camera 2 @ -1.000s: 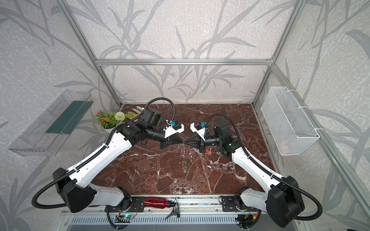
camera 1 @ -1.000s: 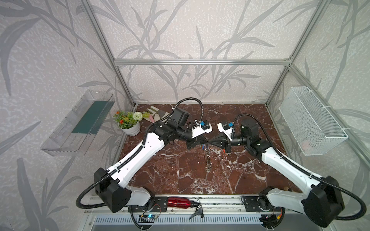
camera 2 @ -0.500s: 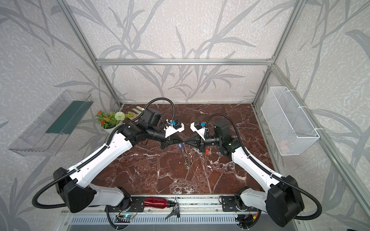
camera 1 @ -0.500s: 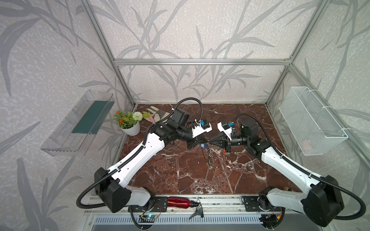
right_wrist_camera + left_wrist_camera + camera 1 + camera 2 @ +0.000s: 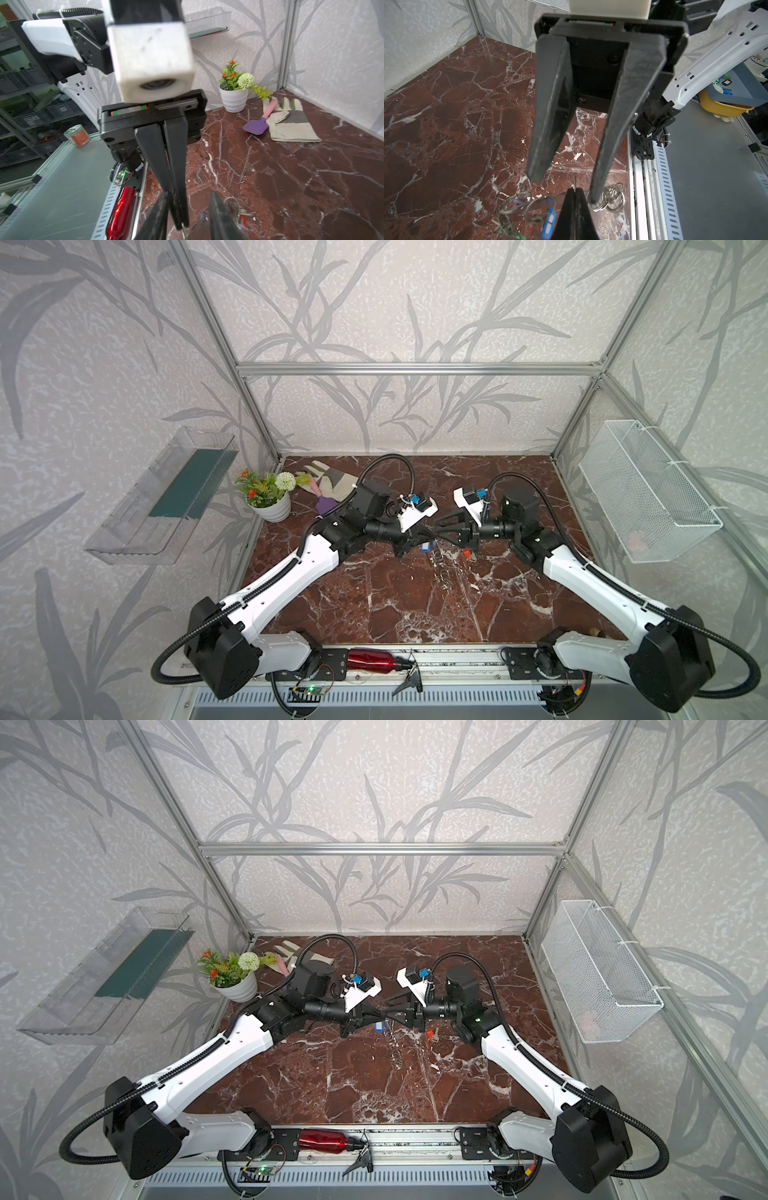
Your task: Put the keys on the keyring
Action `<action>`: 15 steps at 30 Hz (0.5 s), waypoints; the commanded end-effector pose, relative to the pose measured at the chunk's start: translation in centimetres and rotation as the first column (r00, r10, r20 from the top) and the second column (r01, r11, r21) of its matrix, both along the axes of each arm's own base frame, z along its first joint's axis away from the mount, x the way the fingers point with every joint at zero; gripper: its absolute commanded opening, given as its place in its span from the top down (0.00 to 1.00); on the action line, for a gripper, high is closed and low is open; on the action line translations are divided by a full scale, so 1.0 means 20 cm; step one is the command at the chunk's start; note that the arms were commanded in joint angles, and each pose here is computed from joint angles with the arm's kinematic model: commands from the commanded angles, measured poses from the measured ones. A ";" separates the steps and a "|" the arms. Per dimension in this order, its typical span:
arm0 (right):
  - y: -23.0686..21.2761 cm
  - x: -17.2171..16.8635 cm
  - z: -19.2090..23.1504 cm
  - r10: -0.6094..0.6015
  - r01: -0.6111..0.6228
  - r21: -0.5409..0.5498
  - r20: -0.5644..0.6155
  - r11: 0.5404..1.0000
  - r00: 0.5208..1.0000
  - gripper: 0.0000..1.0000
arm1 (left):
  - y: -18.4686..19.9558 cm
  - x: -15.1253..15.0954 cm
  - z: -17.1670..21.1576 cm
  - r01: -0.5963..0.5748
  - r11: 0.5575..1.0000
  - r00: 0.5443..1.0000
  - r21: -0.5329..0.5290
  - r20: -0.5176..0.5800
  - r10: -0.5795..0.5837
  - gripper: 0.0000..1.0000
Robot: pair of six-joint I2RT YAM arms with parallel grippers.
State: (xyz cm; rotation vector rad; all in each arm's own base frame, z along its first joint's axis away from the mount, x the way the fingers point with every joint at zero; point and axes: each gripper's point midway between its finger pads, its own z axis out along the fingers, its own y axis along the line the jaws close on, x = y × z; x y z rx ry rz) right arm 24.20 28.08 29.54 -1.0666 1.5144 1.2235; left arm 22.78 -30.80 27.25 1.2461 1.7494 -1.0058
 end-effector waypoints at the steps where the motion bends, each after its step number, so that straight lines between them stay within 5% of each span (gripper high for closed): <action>1: -0.08 0.08 0.11 -0.131 0.130 0.062 0.017 0.990 0.991 0.63 | 0.00 0.01 0.20 -0.040 0.989 0.996 -0.142 0.078 0.051 1.00; 8: -0.18 0.16 0.13 -0.290 0.291 0.098 -0.027 0.952 0.957 0.58 | 0.05 0.03 0.35 -0.140 0.930 0.978 -0.341 0.099 0.183 1.00; 15: -0.17 0.14 0.13 -0.259 0.267 0.126 -0.076 0.955 0.963 0.57 | 0.13 0.02 0.44 -0.216 0.835 0.946 -0.506 0.103 0.308 1.00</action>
